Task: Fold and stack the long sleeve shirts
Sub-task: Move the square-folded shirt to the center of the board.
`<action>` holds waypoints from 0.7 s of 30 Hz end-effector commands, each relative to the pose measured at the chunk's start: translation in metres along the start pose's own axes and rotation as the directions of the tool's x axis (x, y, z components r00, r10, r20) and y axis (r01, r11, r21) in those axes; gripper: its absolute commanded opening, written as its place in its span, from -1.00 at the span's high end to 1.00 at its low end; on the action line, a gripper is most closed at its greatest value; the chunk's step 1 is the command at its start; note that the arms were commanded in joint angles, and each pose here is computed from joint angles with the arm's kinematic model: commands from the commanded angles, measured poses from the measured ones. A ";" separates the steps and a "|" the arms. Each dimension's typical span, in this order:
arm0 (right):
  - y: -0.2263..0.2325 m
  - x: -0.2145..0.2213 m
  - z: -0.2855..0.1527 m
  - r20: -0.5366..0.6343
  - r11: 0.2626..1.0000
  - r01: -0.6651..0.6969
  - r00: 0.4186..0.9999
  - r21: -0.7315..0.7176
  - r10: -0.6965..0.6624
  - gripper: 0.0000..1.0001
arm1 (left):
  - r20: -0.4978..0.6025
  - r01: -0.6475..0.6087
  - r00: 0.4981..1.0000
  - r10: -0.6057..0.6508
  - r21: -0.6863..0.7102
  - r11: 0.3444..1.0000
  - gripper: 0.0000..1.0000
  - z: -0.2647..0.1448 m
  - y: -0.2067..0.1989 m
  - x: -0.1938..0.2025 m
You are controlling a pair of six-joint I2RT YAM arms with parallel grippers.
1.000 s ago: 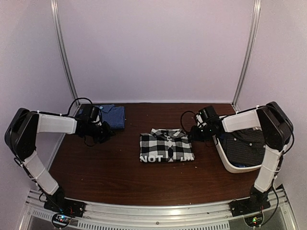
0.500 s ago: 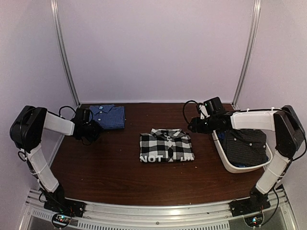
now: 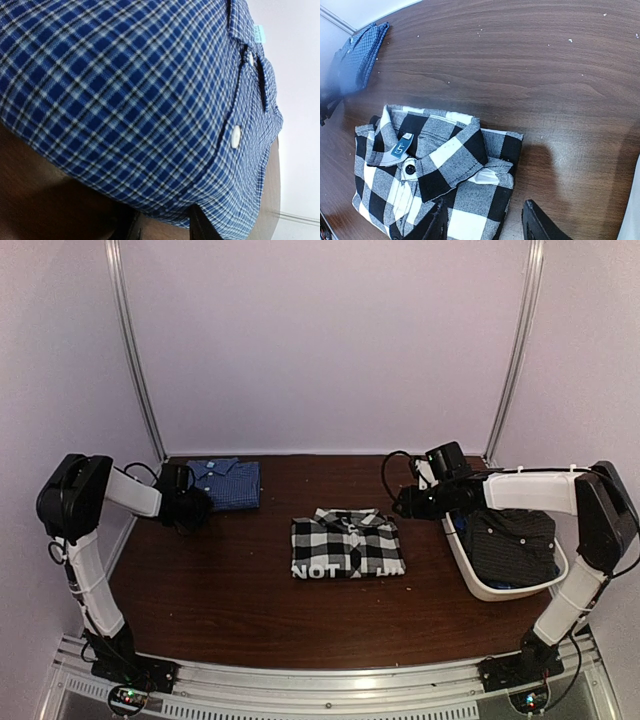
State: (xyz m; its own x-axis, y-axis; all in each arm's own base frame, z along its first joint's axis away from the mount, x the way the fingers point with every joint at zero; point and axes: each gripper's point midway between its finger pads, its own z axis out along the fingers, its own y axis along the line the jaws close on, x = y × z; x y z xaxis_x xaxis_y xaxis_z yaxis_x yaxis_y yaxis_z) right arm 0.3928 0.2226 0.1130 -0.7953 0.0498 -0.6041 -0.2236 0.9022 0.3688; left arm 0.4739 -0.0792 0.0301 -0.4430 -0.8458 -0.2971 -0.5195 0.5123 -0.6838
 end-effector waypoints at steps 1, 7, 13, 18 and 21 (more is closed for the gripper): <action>0.010 -0.009 -0.005 0.014 0.999 0.023 1.000 -0.025 -0.022 -0.05 | 0.049 0.002 0.999 -0.003 0.026 1.000 0.44 0.008 -0.012 -0.019; 0.011 -0.008 -0.002 0.008 0.999 0.020 1.000 -0.030 -0.020 -0.05 | 0.042 -0.023 0.999 0.023 0.005 1.000 0.87 0.016 -0.012 -0.021; 0.011 -0.005 0.001 0.002 0.999 0.018 1.000 -0.033 -0.018 -0.04 | 0.020 -0.056 0.998 0.057 -0.037 0.998 1.00 0.014 -0.004 -0.017; 0.014 -0.003 0.005 -0.005 0.999 0.020 1.000 -0.041 -0.020 -0.05 | -0.010 -0.075 0.997 0.075 -0.055 0.996 1.00 -0.002 0.004 -0.009; 0.017 -0.001 0.007 -0.007 0.999 0.023 1.000 -0.048 -0.024 -0.05 | -0.035 -0.094 0.995 0.091 -0.082 0.992 1.00 -0.016 0.016 -0.001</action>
State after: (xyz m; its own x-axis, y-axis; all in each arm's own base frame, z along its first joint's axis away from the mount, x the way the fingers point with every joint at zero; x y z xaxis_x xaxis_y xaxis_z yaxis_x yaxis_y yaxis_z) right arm 0.3896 0.2296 0.1081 -0.8064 0.0332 -0.5904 -0.2406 0.8936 0.3789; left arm 0.4829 -0.0749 0.0306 -0.4729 -0.8161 -0.3323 -0.5161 0.5622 -0.6462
